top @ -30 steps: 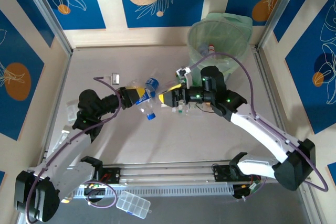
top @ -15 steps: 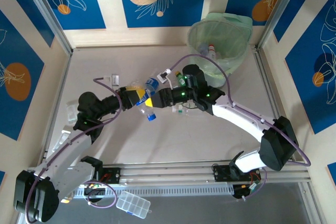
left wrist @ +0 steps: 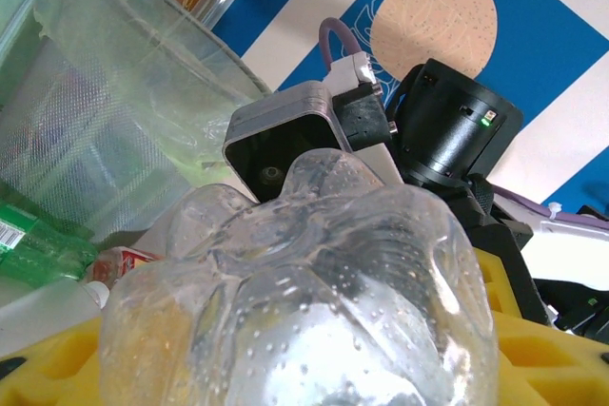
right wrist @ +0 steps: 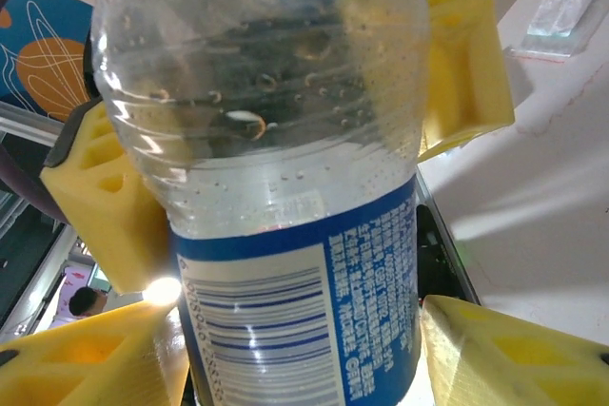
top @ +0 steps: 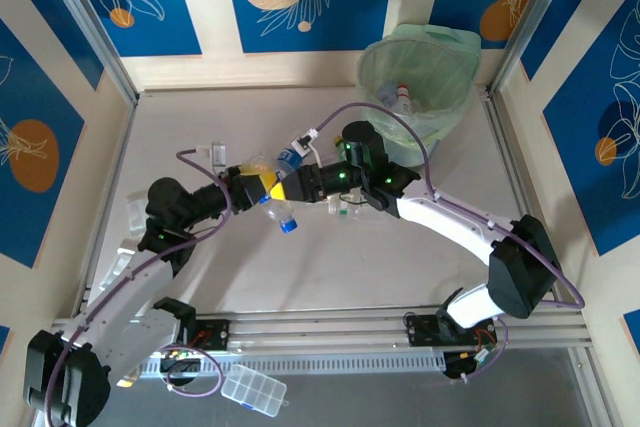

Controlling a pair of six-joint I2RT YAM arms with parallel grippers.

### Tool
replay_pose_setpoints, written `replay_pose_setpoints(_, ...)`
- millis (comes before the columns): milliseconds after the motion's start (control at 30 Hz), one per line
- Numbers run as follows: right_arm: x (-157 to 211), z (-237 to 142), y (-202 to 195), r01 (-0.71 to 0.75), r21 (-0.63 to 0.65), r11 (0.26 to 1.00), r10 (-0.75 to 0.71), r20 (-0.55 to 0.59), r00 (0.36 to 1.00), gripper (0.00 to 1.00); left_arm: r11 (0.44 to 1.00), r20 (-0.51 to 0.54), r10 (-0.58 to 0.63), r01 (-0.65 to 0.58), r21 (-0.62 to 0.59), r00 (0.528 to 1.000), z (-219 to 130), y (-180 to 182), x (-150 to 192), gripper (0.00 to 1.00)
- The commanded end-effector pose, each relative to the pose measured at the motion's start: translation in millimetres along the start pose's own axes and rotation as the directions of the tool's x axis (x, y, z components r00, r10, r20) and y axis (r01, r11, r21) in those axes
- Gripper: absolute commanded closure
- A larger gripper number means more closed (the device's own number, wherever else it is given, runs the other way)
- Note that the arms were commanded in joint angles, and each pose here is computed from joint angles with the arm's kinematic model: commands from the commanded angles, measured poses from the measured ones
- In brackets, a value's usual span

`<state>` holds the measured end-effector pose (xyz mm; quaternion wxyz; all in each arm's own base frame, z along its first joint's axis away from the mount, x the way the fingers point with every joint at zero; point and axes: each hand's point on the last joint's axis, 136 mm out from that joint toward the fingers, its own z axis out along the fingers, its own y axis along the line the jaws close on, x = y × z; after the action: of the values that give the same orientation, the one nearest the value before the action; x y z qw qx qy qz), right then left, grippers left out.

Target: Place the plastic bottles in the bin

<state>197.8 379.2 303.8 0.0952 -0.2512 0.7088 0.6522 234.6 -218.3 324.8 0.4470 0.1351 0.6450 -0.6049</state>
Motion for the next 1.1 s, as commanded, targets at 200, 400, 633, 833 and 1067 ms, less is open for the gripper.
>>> replay_pose_setpoints(200, 6, 6, 11, 0.017, -0.032, 0.999, -0.018, -0.034, 0.999, 0.43, 0.999, 0.0, 0.049, -0.049, 0.015, 0.999, 1, -8, 2, 0.53)
replay_pose_setpoints(400, 6, 1, 13, 0.04, -0.019, 0.999, -0.04, -0.016, 0.999, 0.55, 0.999, -0.006, 0.048, -0.048, 0.018, 0.999, 0, -13, 2, 0.37)
replay_pose_setpoints(633, 6, -18, 20, 0.093, 0.052, 0.994, -0.094, 0.018, 0.995, 0.55, 0.998, -0.015, 0.05, -0.051, -0.035, 0.999, -7, -16, -1, 0.09)
replay_pose_setpoints(833, 7, -35, 24, 0.138, 0.141, 0.98, -0.145, 0.04, 0.989, 0.56, 0.988, -0.011, 0.027, -0.028, -0.152, 1.0, -17, -6, -1, 0.01)
replay_pose_setpoints(1067, 3, -55, 21, 0.161, 0.266, 0.95, -0.187, 0.075, 0.98, 0.56, 0.984, 0.008, 0.015, -0.013, -0.176, 1.0, -23, -14, -8, 0.01)
